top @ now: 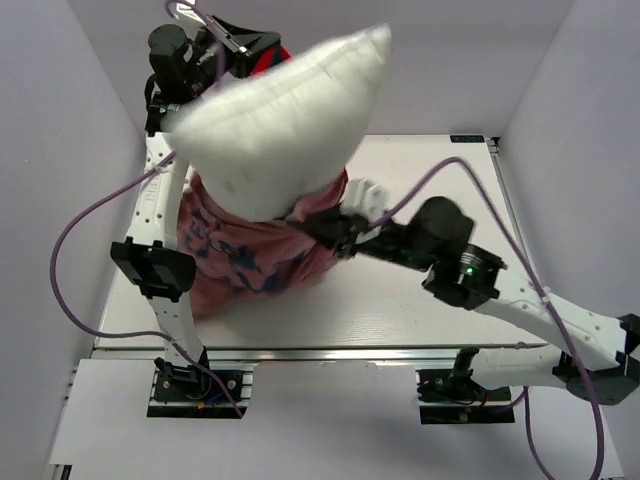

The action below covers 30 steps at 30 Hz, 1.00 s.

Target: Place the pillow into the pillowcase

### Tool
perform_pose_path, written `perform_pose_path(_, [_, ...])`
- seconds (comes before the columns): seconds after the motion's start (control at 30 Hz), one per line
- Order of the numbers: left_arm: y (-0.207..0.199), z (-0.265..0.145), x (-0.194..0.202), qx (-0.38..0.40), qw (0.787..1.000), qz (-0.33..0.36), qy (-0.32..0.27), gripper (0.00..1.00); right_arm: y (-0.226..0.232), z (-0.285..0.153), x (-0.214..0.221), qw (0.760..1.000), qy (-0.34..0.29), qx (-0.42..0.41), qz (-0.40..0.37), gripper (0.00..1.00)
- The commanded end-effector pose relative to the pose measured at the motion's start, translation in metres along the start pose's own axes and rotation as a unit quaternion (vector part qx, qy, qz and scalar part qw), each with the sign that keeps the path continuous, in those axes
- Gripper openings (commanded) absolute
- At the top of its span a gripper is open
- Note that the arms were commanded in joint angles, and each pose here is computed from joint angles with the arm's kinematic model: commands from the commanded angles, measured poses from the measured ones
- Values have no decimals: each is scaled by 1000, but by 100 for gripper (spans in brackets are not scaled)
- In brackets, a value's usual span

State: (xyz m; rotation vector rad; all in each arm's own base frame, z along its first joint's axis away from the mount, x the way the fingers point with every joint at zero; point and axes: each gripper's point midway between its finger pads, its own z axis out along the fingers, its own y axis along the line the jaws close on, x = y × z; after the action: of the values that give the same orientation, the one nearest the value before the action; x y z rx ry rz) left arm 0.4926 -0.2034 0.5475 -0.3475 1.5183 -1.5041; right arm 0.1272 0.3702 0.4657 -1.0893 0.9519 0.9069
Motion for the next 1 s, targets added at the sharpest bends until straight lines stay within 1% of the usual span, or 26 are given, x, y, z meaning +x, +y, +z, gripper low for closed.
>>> perform_pose_path(0.0, [-88, -12, -7, 129, 991, 29, -28, 0, -136, -59, -96, 946, -118, 267, -141, 0])
perform_pose_path(0.03, [-98, -17, -1, 137, 990, 33, -22, 0, -175, -64, -82, 933, -102, 318, -131, 0])
perform_pose_path(0.07, [-105, -19, 8, 144, 989, 36, -9, 0, -248, -111, -74, 895, -74, 416, -141, 0])
perform_pose_path(0.1, [-104, -21, 13, 145, 989, 35, -3, 0, -283, -142, -105, 868, -87, 470, -135, 0])
perform_pose_path(0.13, [-119, -31, 16, 155, 987, 40, -1, 0, -331, -155, -75, 847, -55, 518, -105, 0])
perform_pose_path(0.17, [-122, -35, 19, 157, 987, 43, 2, 0, -371, -205, -76, 812, -62, 576, -78, 0])
perform_pose_path(0.2, [-121, -37, 20, 153, 987, 43, 3, 0, -383, -222, -98, 797, -79, 592, -83, 0])
perform_pose_path(0.23, [-132, -47, 21, 159, 986, 51, -1, 0, -396, -225, -84, 799, -67, 593, -67, 0])
perform_pose_path(0.27, [-132, -49, 21, 157, 986, 54, -3, 0, -395, -225, -86, 805, -72, 585, -66, 0])
perform_pose_path(0.3, [-130, -49, 19, 151, 987, 58, -9, 0, -386, -217, -88, 819, -77, 565, -60, 0])
perform_pose_path(0.33, [-130, -49, 18, 149, 987, 59, -11, 0, -363, -203, -89, 845, -87, 524, -54, 0])
perform_pose_path(0.37, [-123, -46, 14, 144, 988, 58, -15, 0, -323, -155, -90, 896, -97, 430, -41, 0])
perform_pose_path(0.43, [-120, -42, 8, 143, 988, 57, -24, 0, -245, -112, -87, 935, -97, 334, -62, 0])
perform_pose_path(0.47, [-109, -34, 5, 137, 989, 54, -25, 0, -170, -67, -101, 965, -133, 219, -59, 0])
perform_pose_path(0.53, [-104, -25, 1, 137, 989, 42, -29, 0, -91, -52, -115, 977, -158, 117, -84, 0])
perform_pose_path(0.57, [-112, -25, -1, 149, 988, 43, -30, 0, -37, -34, -112, 984, -157, 60, -55, 0])
perform_pose_path(0.63, [-108, -16, -4, 163, 986, 31, -30, 0, -25, -31, -109, 986, -145, 56, -64, 0])
perform_pose_path(0.7, [-117, -18, -5, 185, 982, 23, -30, 0, -54, -33, -100, 979, -132, 134, -73, 0])
perform_pose_path(0.73, [-120, -20, -2, 189, 981, 22, -23, 0, -88, -36, -86, 966, -102, 219, -95, 0])
perform_pose_path(0.77, [-128, -25, 0, 194, 980, 24, -18, 0, -140, -58, -90, 940, -105, 299, -124, 0])
perform_pose_path(0.8, [-132, -29, 3, 196, 980, 25, -13, 0, -177, -76, -90, 924, -99, 345, -131, 0])
perform_pose_path(0.83, [-135, -32, 6, 198, 980, 25, -7, 0, -247, -111, -67, 893, -71, 431, -111, 0])
perform_pose_path(0.87, [-133, -34, 13, 197, 980, 25, 4, 0, -280, -140, -106, 863, -103, 483, -107, 0])
perform_pose_path(0.9, [-146, -44, 17, 205, 978, 31, 8, 0, -329, -153, -65, 846, -50, 526, -70, 0])
perform_pose_path(0.93, [-148, -47, 21, 206, 978, 31, 13, 0, -368, -204, -66, 809, -59, 583, -40, 0])
perform_pose_path(0.97, [-144, -47, 24, 198, 979, 32, 21, 0, -380, -216, -93, 799, -83, 594, -40, 0])
